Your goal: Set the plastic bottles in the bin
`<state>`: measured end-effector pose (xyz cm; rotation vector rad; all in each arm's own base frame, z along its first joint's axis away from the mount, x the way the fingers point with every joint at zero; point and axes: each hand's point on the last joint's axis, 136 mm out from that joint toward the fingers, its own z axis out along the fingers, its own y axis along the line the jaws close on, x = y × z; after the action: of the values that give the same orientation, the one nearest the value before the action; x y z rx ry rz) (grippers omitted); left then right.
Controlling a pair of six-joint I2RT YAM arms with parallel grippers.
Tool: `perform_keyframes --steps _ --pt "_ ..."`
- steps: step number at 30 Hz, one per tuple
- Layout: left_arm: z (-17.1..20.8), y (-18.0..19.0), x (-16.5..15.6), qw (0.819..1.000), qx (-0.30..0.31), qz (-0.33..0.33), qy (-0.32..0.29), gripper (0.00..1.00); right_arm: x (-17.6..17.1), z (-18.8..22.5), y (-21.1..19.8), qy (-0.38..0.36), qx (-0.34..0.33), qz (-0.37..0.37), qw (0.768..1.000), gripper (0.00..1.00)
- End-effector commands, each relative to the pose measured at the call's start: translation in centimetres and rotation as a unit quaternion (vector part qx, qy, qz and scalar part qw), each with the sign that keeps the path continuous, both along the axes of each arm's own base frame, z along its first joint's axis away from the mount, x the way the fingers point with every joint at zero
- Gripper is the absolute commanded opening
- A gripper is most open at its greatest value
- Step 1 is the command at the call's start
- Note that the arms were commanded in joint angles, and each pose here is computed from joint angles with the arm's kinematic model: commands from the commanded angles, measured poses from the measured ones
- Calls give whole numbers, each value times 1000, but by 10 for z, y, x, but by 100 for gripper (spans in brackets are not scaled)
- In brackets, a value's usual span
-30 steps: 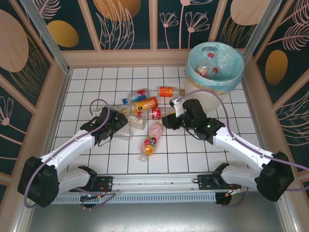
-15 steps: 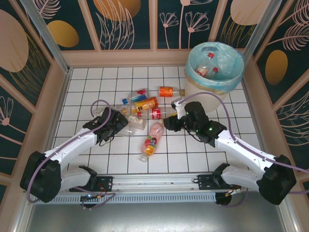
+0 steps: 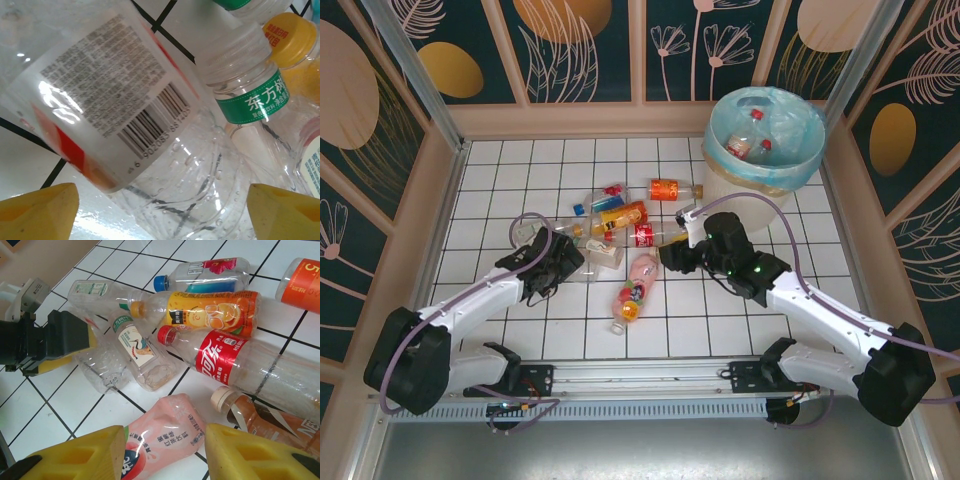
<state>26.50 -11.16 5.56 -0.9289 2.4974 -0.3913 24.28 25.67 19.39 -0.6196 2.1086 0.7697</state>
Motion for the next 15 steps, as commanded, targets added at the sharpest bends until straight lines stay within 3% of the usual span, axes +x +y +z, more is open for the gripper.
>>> perform_keyframes --steps 1,10,15 --pt "-14 20 -22 998 42 1 38 84 -2 7 4 -15 9 10 1000 46" --pt "1 51 -35 998 46 30 25 84 -2 5 4 -13 9 11 1000 46" --pt "13 40 -22 1000 13 27 -3 95 -1 4 7 -7 9 14 1000 47"
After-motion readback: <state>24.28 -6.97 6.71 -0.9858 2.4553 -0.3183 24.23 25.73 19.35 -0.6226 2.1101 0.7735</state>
